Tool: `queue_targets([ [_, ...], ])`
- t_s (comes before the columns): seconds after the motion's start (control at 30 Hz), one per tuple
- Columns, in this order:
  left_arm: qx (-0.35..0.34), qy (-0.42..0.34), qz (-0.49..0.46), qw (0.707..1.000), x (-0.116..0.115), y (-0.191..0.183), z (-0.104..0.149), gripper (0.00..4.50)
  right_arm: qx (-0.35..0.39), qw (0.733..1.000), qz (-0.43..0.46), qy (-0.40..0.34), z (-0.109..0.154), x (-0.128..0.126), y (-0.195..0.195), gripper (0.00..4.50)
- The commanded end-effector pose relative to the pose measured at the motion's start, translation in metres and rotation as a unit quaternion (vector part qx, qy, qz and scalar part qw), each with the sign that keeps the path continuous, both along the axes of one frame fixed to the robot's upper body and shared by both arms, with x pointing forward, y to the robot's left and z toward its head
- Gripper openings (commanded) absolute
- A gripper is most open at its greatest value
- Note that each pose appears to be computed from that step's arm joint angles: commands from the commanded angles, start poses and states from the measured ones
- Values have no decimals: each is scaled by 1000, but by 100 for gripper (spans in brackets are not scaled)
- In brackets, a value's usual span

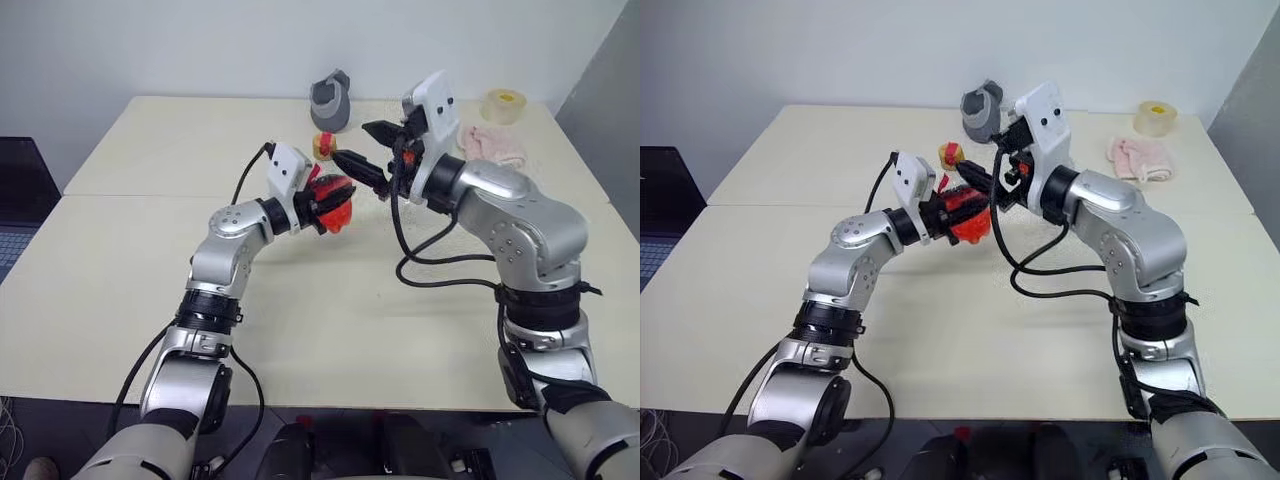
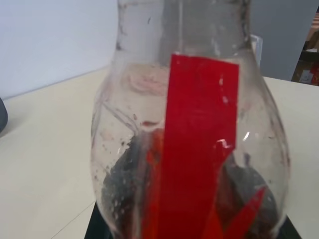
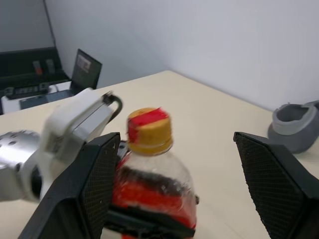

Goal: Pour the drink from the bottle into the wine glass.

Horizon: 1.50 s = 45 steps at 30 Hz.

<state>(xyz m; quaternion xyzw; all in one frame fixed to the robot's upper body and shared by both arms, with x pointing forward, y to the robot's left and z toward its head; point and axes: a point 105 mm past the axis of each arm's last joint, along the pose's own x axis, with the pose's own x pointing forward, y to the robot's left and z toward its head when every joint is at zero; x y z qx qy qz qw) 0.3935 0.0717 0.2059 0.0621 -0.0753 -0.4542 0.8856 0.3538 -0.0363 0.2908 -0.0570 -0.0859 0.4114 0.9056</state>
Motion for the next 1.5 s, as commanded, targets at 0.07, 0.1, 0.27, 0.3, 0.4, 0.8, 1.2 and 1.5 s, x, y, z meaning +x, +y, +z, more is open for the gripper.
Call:
queue_targets([
  [0.07, -7, -48, -19, 999, -5, -9, 23, 124, 18, 999, 6, -33, 19, -4, 9, 389],
  [0.1, -7, -48, -19, 999, -5, -9, 23, 124, 21, 999, 8, -31, 19, -4, 10, 389],
  [0.27, -6, -46, -18, 999, -6, -8, 22, 124, 38, 999, 31, -10, 17, -7, 20, 389],
  [0.3, -6, -46, -18, 999, -7, -8, 22, 124, 38, 999, 36, -7, 16, -8, 22, 389],
  [0.4, -7, -47, -19, 999, -7, -9, 22, 124, 36, 999, 38, -2, 13, -7, 24, 389],
  [0.8, -6, -48, -24, 999, -8, -10, 24, 124, 53, 997, 50, 3, 14, -6, 28, 228],
  [1.2, 1, -34, -47, 998, -29, -7, 15, 124, 30, 992, 123, -1, 11, -20, 37, 124],
  [1.5, 10, -32, -93, 995, -87, 3, 10, 124, -76, 922, 379, -32, 9, -58, 40, 124],
])
